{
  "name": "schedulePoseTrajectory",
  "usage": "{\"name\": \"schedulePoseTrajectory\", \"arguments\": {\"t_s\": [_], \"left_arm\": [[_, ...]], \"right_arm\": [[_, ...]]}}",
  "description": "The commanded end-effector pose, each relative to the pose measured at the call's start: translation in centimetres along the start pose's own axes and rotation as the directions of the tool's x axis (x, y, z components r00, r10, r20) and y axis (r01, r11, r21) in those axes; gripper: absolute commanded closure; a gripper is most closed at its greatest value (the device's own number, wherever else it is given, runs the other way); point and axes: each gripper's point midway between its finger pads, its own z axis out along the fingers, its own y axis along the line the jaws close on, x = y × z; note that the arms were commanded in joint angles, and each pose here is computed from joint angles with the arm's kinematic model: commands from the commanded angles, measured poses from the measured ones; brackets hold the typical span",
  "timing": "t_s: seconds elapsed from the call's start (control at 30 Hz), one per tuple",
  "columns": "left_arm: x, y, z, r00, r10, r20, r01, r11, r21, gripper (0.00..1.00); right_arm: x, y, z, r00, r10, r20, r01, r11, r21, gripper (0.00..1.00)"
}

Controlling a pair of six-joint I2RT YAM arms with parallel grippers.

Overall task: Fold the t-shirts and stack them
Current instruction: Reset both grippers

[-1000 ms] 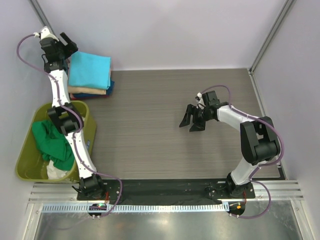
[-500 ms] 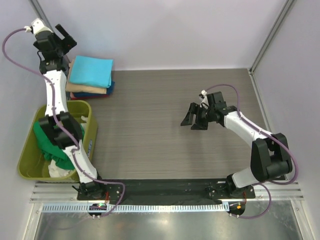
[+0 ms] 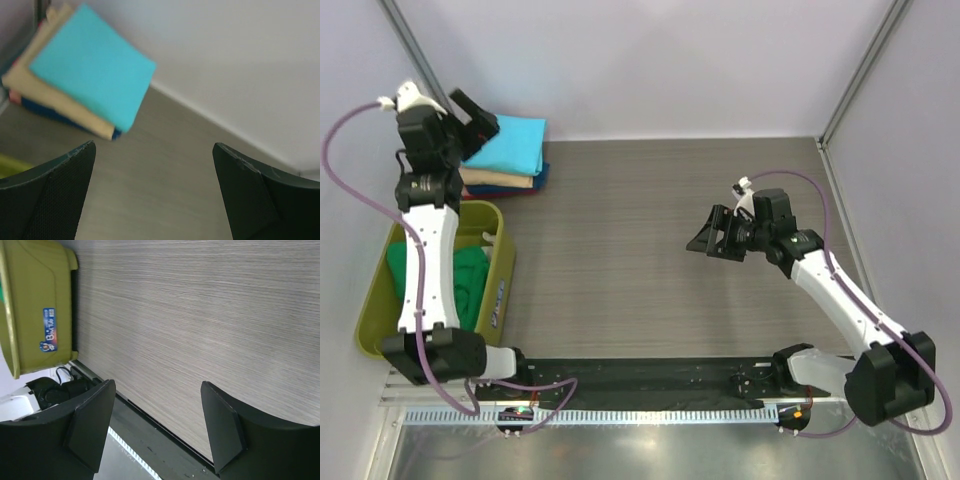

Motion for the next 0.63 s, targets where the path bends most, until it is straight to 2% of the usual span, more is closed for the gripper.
{"name": "schedulePoseTrajectory", "arguments": {"t_s": [0.0, 0.03, 0.07, 0.1, 0.17, 0.2, 0.3, 0.37, 0.4, 0.47, 0.53, 0.6], "left_arm": [[8.4, 1.5, -3.7, 0.965, -0.008, -0.262, 0.01, 1.0, 0.005, 0.0], [9.4, 1.3, -5.7, 0.959, 0.008, -0.282, 0.006, 0.999, 0.047, 0.0], [13.0, 3.4, -6.4, 0.933, 0.008, -0.359, -0.006, 1.0, 0.006, 0.0], [14.7, 4.6, -7.3, 0.921, 0.009, -0.389, -0.016, 1.0, -0.015, 0.0], [15.9, 5.4, -10.0, 0.921, 0.028, -0.388, -0.031, 1.0, -0.003, 0.0], [18.8, 7.2, -11.1, 0.897, 0.018, -0.442, -0.037, 0.999, -0.035, 0.0], [21.4, 8.8, -13.9, 0.895, 0.039, -0.445, -0.056, 0.998, -0.025, 0.0], [21.5, 10.1, -15.6, 0.91, 0.065, -0.408, -0.093, 0.994, -0.049, 0.0], [22.0, 11.1, -15.9, 0.92, 0.01, -0.393, -0.059, 0.992, -0.112, 0.0], [21.4, 11.4, -16.6, 0.944, 0.009, -0.33, -0.051, 0.991, -0.12, 0.0], [19.7, 10.7, -17.7, 0.965, 0.055, -0.258, -0.078, 0.994, -0.081, 0.0], [18.8, 11.9, -18.0, 0.976, 0.068, -0.207, -0.1, 0.984, -0.15, 0.0]], "right_arm": [[0.3, 1.2, -1.4, 0.999, 0.006, 0.036, -0.005, 0.999, -0.034, 0.25], [0.2, 1.6, -2.0, 0.998, -0.004, 0.061, 0.007, 0.999, -0.045, 0.24], [0.2, 1.7, -2.4, 0.997, 0.006, 0.074, -0.002, 0.999, -0.046, 0.25], [0.2, 1.5, -2.6, 0.996, 0.013, 0.09, -0.01, 0.999, -0.036, 0.24], [0.1, 1.7, -3.2, 0.993, 0.022, 0.119, -0.018, 0.999, -0.033, 0.24], [0.1, 1.7, -3.3, 0.991, 0.043, 0.126, -0.039, 0.999, -0.033, 0.24], [0.2, 1.3, -3.4, 0.985, 0.086, 0.149, -0.084, 0.996, -0.022, 0.23], [-0.1, 1.1, -3.1, 0.981, 0.103, 0.165, -0.102, 0.995, -0.015, 0.23], [-0.2, 1.1, -3.0, 0.979, 0.122, 0.166, -0.121, 0.993, -0.015, 0.23], [-0.3, 1.4, -2.6, 0.979, 0.128, 0.157, -0.126, 0.992, -0.024, 0.23], [-0.4, 2.6, -1.7, 0.985, 0.091, 0.149, -0.085, 0.995, -0.042, 0.24], [-1.0, 4.1, -0.9, 0.987, 0.038, 0.159, -0.035, 0.999, -0.024, 0.22]]}}
